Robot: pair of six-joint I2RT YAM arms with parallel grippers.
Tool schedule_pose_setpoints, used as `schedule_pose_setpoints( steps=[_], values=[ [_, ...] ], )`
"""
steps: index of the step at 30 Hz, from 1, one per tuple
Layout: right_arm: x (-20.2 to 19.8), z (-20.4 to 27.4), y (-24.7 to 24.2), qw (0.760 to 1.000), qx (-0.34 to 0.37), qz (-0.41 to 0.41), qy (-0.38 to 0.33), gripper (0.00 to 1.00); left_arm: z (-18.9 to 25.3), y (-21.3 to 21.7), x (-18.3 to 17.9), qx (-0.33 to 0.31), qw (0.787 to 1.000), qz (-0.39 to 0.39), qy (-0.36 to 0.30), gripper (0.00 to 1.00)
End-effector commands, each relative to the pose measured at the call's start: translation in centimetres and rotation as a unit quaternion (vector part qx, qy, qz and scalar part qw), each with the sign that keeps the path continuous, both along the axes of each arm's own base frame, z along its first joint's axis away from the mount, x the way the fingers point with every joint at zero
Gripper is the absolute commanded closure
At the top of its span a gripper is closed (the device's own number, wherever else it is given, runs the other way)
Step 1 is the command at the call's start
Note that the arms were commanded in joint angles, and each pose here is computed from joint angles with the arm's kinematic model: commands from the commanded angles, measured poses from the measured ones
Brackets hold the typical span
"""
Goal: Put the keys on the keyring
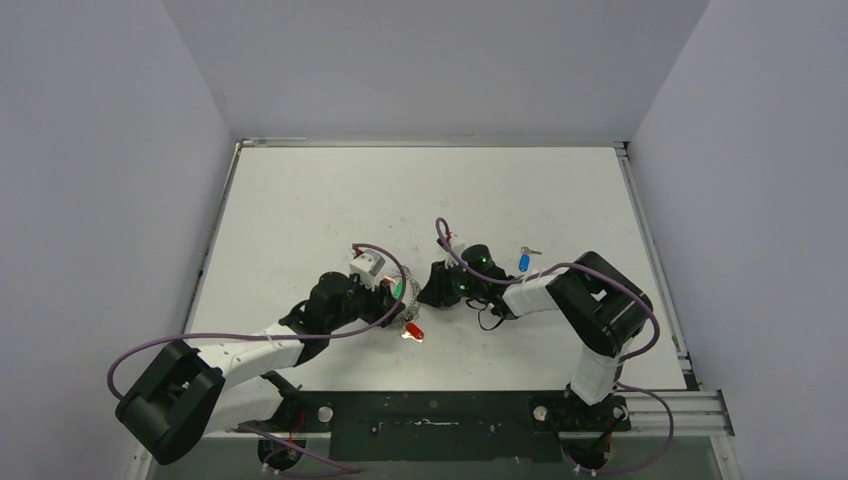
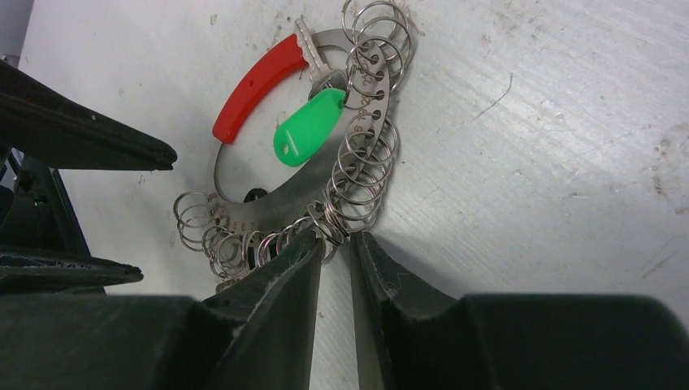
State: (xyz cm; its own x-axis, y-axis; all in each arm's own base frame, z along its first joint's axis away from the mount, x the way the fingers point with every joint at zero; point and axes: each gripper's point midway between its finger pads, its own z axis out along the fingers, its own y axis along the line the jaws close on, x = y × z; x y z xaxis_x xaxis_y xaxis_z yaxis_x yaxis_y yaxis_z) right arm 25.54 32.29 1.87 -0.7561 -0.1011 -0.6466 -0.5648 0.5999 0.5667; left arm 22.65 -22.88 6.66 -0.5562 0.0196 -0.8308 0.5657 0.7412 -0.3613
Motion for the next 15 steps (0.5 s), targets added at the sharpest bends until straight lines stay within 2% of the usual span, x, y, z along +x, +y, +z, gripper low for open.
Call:
schedule_pose_setpoints(
  steps=[1, 9, 15],
  values=[
    [1.01, 1.31, 1.30, 0.999, 0.047, -0.005, -0.012, 0.79, 3.49, -1.73, 1.41, -0.049, 0.998, -0.017, -0.036, 0.52],
    [0.90, 1.35, 1.92, 0.998, 0.068, 0.006, -0.012, 0.82, 3.63, -1.21, 1.92, -0.050, 0.998, -0.009, -0.039, 0.51],
    [0.35, 1.53, 1.74, 0.997, 0.065, 0.029, -0.029, 1.00, 3.25, -0.77, 2.24, -0.046, 0.998, -0.006, -0.041, 0.51]
  ],
)
